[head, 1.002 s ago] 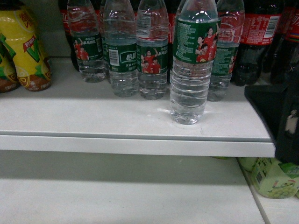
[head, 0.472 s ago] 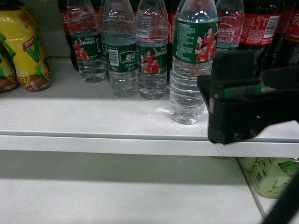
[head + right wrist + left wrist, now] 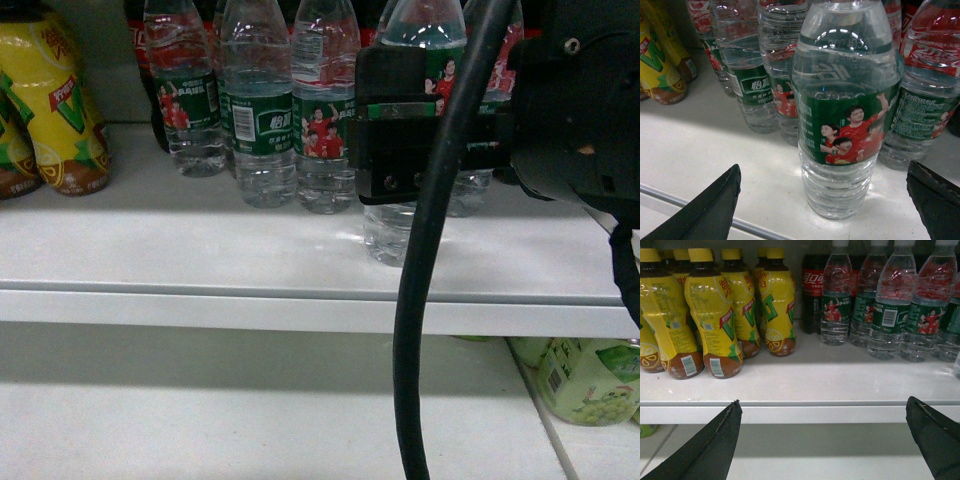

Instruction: Move water from second to third shelf

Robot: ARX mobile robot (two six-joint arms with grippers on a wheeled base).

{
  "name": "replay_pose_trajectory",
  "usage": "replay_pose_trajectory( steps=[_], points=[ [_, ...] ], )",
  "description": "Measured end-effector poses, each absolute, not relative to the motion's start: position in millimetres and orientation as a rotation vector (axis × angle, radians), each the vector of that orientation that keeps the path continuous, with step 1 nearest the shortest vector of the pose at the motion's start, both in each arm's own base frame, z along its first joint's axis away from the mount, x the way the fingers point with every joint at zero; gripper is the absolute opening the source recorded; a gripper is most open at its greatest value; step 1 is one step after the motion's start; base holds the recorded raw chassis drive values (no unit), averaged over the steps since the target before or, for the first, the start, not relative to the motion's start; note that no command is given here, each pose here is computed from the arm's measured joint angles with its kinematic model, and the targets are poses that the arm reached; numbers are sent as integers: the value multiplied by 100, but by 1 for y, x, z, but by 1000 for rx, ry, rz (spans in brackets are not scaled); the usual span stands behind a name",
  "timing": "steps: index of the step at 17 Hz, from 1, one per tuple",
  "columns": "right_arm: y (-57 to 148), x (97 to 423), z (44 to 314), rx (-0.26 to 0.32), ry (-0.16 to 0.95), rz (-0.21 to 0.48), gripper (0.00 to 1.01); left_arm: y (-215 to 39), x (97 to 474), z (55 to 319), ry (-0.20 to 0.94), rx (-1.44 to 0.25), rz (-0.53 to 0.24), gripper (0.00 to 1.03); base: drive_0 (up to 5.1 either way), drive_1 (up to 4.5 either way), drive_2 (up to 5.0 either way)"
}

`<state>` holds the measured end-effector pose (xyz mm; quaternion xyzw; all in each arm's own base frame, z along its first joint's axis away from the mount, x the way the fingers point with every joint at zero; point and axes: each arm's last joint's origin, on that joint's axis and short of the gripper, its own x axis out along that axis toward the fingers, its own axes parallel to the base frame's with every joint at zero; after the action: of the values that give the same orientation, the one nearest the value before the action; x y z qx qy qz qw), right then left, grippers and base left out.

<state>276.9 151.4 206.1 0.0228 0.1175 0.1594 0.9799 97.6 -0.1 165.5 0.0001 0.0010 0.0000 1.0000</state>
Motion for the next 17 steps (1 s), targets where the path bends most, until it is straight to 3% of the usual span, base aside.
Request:
replay_pose_trajectory(
  steps=[17],
  points=[
    [174, 343, 208, 15, 232, 215, 98, 0, 98, 166, 2, 0, 0, 98, 0, 0, 0]
  ],
)
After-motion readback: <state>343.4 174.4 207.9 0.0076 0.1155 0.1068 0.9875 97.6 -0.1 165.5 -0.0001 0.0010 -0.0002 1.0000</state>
